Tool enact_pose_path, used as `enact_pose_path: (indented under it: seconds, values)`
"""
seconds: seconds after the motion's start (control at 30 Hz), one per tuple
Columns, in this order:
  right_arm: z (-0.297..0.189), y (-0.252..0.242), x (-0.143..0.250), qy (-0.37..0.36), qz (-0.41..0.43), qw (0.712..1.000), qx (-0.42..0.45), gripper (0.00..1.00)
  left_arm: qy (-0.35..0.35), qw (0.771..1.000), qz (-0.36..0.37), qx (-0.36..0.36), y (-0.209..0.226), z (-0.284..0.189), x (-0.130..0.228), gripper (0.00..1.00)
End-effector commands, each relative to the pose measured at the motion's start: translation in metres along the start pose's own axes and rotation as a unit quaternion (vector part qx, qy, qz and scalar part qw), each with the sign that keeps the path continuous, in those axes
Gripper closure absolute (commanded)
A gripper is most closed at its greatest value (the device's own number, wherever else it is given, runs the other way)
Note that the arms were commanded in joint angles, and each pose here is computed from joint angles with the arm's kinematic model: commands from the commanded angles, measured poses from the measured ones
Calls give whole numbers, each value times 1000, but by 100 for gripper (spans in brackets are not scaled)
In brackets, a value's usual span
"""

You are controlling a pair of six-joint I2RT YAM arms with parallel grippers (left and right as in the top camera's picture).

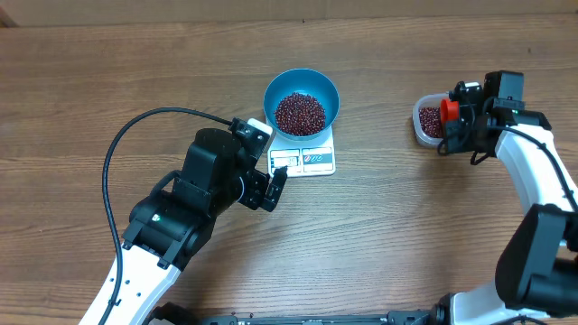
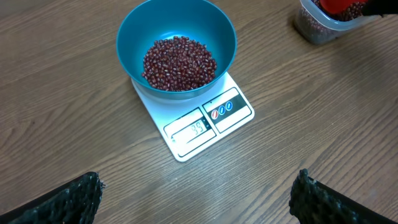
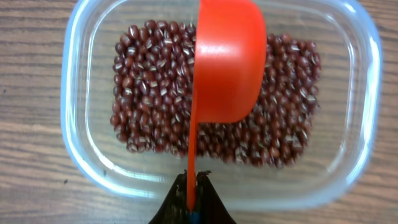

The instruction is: Scoop item into bowl and weigh 150g on scale

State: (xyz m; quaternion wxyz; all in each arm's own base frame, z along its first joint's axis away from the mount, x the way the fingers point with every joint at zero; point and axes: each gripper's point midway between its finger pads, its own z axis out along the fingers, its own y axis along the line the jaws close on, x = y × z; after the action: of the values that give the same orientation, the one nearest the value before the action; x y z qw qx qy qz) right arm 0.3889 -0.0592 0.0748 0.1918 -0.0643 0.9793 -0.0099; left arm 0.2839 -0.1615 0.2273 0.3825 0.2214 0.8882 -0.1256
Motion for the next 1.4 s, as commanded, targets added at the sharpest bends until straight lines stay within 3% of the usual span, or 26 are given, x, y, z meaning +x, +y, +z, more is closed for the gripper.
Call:
enact_pose_path:
  seconds: [0.0,0.57,1.03,1.37]
  values:
    - [24,6,11,29,1,999,-23,96,1,1000,-7,5,-1,1,0,1]
    - [22,-39,19,60,-18,993,105,96,1,1000,-7,5,-1,1,0,1]
    - [24,21,18,39,-19,997,-66,96,1,1000,-7,5,-1,1,1,0]
    - [21,39,30,61,-45,992,-104,96,1,1000,-7,5,-1,1,1,0]
